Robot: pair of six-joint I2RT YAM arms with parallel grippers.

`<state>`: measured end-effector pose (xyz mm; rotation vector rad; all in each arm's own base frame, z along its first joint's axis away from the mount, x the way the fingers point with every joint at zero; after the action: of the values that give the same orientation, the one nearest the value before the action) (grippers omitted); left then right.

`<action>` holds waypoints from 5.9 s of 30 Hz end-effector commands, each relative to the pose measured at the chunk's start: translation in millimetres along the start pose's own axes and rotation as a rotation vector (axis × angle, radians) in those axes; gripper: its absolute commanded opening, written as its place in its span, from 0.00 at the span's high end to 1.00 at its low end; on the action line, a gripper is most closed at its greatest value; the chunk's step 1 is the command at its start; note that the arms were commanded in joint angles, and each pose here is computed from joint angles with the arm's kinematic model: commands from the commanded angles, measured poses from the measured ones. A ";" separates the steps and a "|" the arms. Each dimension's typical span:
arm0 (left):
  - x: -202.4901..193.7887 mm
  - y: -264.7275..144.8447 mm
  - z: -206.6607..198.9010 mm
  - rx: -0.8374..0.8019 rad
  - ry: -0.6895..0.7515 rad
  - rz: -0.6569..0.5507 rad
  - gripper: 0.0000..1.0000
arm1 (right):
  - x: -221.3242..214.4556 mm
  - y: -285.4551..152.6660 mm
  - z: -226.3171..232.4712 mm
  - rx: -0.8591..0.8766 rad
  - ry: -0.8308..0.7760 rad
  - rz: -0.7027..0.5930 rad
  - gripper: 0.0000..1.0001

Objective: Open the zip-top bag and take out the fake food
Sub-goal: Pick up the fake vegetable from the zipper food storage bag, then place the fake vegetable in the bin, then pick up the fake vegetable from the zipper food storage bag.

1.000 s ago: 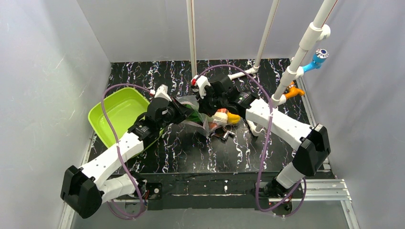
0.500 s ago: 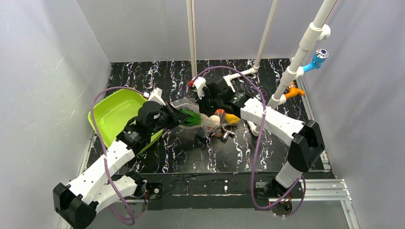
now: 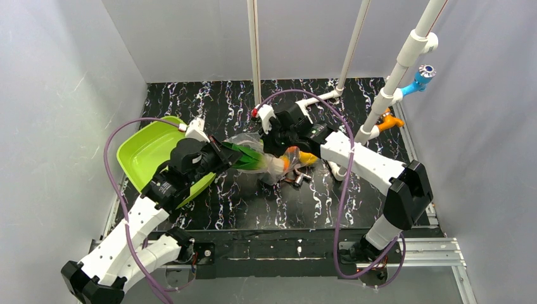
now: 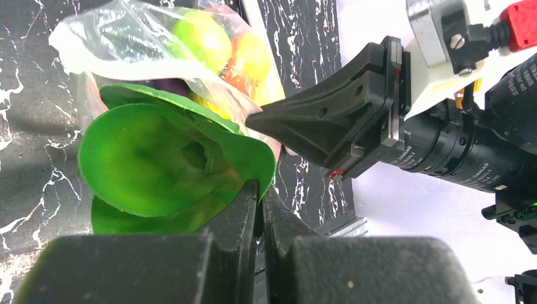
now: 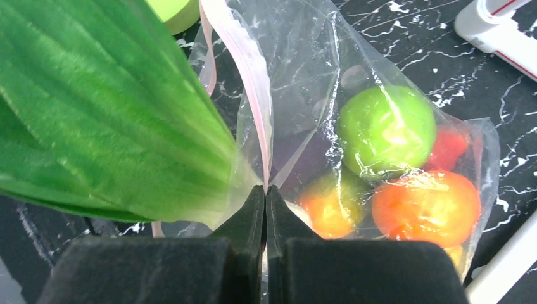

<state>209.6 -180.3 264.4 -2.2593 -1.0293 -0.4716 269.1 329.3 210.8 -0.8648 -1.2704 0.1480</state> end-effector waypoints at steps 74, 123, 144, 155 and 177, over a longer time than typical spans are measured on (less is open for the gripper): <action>117.5 -88.0 56.1 0.595 0.660 -0.336 1.00 | 16.2 -37.4 29.4 0.198 -0.057 -0.142 0.99; 118.9 -74.3 125.6 0.707 0.360 -0.181 0.02 | 10.2 -48.1 47.7 0.326 -0.105 -0.133 0.99; 59.7 -60.7 52.9 0.133 0.284 0.034 0.02 | 7.5 -58.3 60.8 0.422 -0.146 -0.126 0.99; 1.9 -66.8 26.3 -0.205 0.040 0.134 0.02 | 2.1 -69.2 71.9 0.509 -0.204 -0.125 0.99; -76.1 -27.6 22.0 -0.240 0.109 0.227 0.00 | -1.5 -73.6 77.1 0.559 -0.229 -0.119 0.99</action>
<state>134.5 -189.1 207.4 -2.4841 -0.6151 -0.5834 177.6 313.1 234.5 -0.3644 -1.3317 0.5173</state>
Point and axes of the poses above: each gripper's point midway between its finger pads, its own y axis out along the fingers, its own z axis along the line the jaws close on, x = y × z, the point moved 3 cm from there along -y, back along the fingers, and after that the axes turned 2 degrees about -y, right-handed, at the moved point
